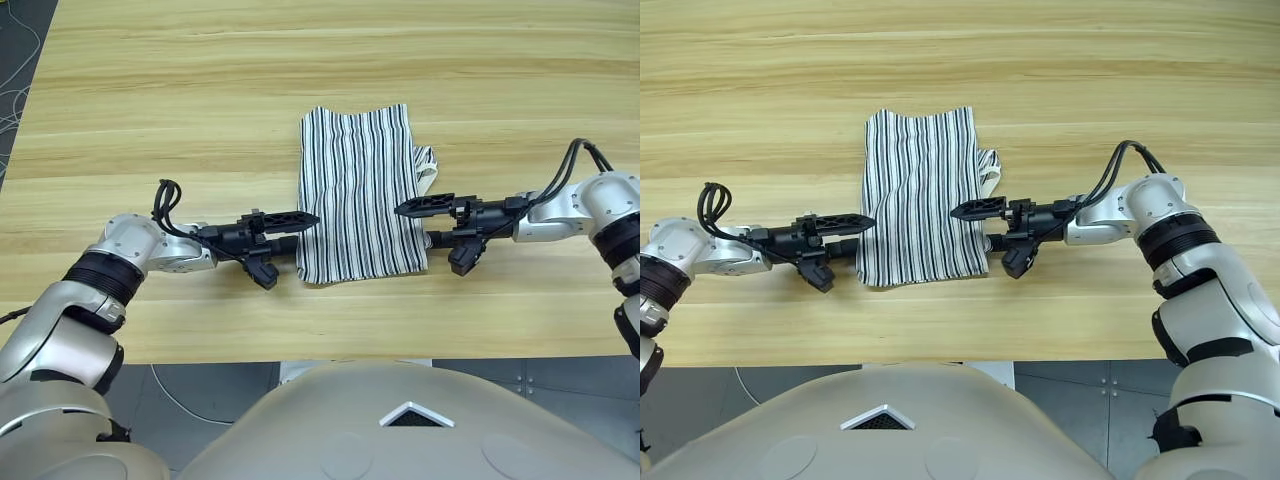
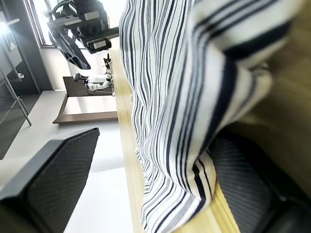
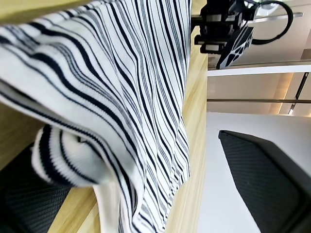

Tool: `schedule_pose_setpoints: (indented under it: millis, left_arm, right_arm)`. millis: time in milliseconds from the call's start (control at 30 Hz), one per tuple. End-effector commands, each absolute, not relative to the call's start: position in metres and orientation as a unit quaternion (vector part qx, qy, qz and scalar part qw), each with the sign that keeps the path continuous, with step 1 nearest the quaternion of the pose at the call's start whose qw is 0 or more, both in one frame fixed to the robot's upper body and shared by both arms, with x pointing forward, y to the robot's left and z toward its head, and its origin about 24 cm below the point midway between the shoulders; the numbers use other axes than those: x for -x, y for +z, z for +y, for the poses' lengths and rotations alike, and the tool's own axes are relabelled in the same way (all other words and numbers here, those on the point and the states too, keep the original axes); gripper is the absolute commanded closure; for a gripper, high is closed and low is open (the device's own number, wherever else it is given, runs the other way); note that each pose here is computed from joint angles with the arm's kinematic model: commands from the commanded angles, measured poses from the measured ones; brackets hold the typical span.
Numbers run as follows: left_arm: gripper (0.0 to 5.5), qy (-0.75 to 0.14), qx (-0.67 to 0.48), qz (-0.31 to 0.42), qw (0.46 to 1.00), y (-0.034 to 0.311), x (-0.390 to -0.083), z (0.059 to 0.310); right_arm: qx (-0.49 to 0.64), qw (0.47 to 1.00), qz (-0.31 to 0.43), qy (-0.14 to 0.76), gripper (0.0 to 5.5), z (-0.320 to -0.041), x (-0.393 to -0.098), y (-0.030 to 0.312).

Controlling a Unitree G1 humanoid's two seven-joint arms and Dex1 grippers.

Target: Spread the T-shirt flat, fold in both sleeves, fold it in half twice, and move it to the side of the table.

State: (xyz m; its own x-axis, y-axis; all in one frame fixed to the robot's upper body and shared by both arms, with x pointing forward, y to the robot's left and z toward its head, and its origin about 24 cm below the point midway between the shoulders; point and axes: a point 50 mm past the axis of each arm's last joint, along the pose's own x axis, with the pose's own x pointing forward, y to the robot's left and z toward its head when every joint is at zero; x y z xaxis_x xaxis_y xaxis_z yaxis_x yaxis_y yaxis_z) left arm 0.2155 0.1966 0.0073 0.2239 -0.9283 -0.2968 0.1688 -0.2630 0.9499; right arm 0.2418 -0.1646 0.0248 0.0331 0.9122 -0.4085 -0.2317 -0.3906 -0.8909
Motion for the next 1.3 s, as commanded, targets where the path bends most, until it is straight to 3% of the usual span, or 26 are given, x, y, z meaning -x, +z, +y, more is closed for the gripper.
schedule_pose_setpoints:
  millis: [33,167,200,333,667,900,1100,1200,1300]
  left_arm:
    - [1.42,-0.578,-0.588,-0.299,0.481,-0.012,-0.204,0.194]
    - [1.42,-0.582,-0.587,-0.307,0.472,-0.012,-0.204,0.189]
    - [1.39,-0.586,-0.587,-0.305,0.468,-0.013,-0.204,0.189]
    - [2.25,-0.593,-0.591,-0.299,0.458,-0.015,-0.203,0.190]
    - [3.88,-0.590,-0.598,-0.294,0.457,-0.016,-0.207,0.191]
    - [4.67,-0.594,-0.596,-0.284,0.459,-0.013,-0.210,0.190]
    - [5.33,-0.589,-0.594,-0.275,0.475,-0.010,-0.214,0.187]
    - [5.33,-0.596,-0.581,-0.226,0.506,-0.005,-0.221,0.180]
    - [5.33,-0.630,-0.571,-0.153,0.504,0.005,-0.226,0.173]
  right_arm:
    - [0.550,0.375,-0.245,0.705,0.47,-0.167,-0.210,-0.016]
    - [0.549,0.362,-0.248,0.711,0.47,-0.163,-0.210,-0.014]
    - [0.550,0.358,-0.249,0.712,0.68,-0.163,-0.211,-0.014]
    - [0.558,0.350,-0.240,0.714,1.69,-0.163,-0.214,-0.013]
    - [0.576,0.381,-0.190,0.698,3.87,-0.166,-0.226,-0.015]
    - [0.567,0.383,-0.187,0.705,5.14,-0.164,-0.224,-0.014]
    - [0.547,0.404,-0.177,0.712,5.24,-0.162,-0.222,-0.012]
    - [0.511,0.458,-0.170,0.708,5.25,-0.155,-0.228,0.000]
    - [0.458,0.521,-0.141,0.707,5.25,-0.144,-0.235,0.018]
